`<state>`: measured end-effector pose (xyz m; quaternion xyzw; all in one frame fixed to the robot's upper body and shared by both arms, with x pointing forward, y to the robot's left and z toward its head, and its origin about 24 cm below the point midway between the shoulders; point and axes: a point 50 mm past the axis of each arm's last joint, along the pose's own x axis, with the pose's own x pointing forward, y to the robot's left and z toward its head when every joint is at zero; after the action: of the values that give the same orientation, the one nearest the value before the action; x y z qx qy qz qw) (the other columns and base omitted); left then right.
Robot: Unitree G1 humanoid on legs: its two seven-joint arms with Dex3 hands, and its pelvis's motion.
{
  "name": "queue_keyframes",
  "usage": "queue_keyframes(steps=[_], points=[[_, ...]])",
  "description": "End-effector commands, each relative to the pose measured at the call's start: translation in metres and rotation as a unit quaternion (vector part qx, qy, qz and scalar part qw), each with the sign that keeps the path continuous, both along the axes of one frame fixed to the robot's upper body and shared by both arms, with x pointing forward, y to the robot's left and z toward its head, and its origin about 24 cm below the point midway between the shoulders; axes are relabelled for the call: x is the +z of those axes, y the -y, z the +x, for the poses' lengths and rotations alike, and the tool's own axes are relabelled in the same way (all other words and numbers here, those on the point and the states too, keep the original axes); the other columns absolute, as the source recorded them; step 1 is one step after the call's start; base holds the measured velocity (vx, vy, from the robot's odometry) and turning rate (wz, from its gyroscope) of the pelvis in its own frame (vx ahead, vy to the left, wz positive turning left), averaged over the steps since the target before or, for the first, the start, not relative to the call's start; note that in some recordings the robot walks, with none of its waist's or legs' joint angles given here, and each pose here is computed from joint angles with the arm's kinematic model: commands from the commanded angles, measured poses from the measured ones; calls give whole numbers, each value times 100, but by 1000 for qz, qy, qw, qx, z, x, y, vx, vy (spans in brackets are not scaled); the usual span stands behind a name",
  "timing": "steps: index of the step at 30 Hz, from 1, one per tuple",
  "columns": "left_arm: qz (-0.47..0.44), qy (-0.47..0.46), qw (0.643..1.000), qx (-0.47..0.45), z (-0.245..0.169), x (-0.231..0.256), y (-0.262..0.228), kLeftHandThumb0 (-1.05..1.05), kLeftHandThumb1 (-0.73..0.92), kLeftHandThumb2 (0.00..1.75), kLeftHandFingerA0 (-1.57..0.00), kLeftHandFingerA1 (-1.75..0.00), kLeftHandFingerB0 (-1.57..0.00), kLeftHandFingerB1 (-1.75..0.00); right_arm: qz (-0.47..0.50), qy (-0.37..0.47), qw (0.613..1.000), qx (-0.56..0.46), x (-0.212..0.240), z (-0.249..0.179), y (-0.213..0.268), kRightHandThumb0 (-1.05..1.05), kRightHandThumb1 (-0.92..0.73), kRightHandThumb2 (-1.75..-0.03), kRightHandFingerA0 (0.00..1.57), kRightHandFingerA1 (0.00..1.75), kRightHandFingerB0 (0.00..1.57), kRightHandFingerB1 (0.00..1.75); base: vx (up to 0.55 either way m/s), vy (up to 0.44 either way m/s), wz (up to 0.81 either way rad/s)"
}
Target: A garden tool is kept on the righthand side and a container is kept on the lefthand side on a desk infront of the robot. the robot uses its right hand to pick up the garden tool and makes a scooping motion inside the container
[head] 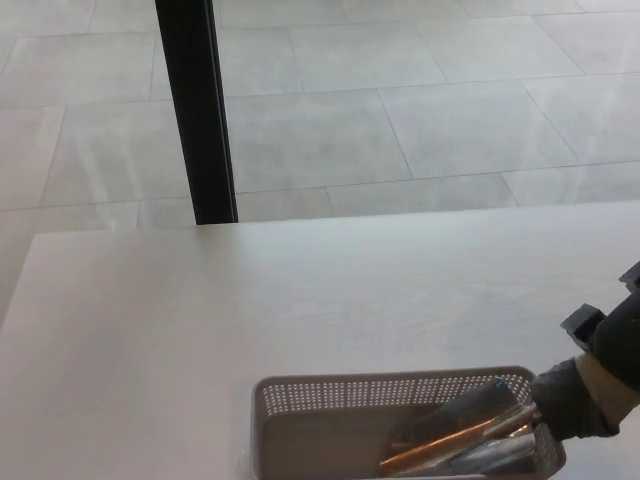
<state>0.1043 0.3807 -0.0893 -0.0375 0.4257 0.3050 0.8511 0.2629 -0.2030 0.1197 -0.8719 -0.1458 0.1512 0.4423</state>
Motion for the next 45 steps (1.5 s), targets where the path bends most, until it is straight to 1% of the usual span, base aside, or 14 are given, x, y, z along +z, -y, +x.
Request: queue_keyframes(steps=[1,6,7,11,15,16,19,20,21,22,31,37,39,45], points=[[15,2,1000,-13,-3,3,-4,-50,69,60,-60,-64,-41,-51,-23,-57,998,-9,-24,-10,-17,-40,-58,-87,95,175,84,125,0,0,0],[6,9,1000,0,-3,2,-3,-46,68,59,-63,-68,-40,-54,0,-82,996,-18,-30,-10,-32,-42,-62,-78,94,175,82,121,0,0,0],[4,12,1000,1,-3,2,-3,-46,68,59,-62,-68,-40,-54,2,-84,996,-16,-31,-9,-36,-50,-52,-101,121,136,87,107,0,0,0],[7,4,1000,0,-4,1,-3,-46,70,61,-58,-63,-36,-51,2,-67,998,-5,-29,-5,-46,-45,-73,-71,95,175,83,122,0,0,0],[12,0,1000,0,-5,2,-5,-48,67,60,-65,-65,-41,-51,0,-50,999,2,-13,4,-57,-48,-53,-104,119,134,87,109,0,0,0],[11,1,1000,1,-5,2,-4,-47,68,60,-64,-66,-40,-51,7,-41,999,13,-9,7,-59,-40,-60,-87,96,175,83,130,0,0,0],[9,0,1000,4,-3,3,-4,-45,70,61,-61,-65,-38,-51,5,-6,1000,26,3,15,-66,-40,-54,-94,98,175,85,121,0,0,0],[11,0,1000,0,-3,3,-4,-44,69,60,-60,-64,-39,-51,9,3,999,33,7,17,-68,-47,-48,-107,122,135,93,113,0,0,0],[12,0,1000,-9,-3,3,-4,-46,71,61,-61,-66,-41,-54,24,21,998,53,11,18,-70,-39,-50,-97,104,175,85,145,0,0,7],[13,1,1000,-6,-3,4,-5,-45,69,60,-63,-67,-41,-55,44,18,997,62,14,19,-73,-47,-46,-107,126,138,97,117,0,0,8],[13,-3,1000,-3,-7,4,-7,-46,67,60,-65,-69,-43,-55,192,29,980,35,18,23,-71,-33,-42,-95,95,175,73,148,0,0,2],[7,-1,1000,0,-8,5,-8,-43,69,61,-61,-66,-43,-54,323,-5,946,-26,14,21,-53,-29,-41,-100,96,175,87,87,0,0,0],[5,-2,1000,9,-7,4,-8,-43,69,60,-63,-67,-43,-54,376,-23,924,-68,9,19,-39,-24,-44,-102,89,175,75,150,0,0,0],[9,-1,1000,2,-8,5,-9,-45,68,60,-64,-69,-43,-54,491,-44,852,-176,-4,14,1,-22,-51,-111,88,175,79,146,0,0,0]])
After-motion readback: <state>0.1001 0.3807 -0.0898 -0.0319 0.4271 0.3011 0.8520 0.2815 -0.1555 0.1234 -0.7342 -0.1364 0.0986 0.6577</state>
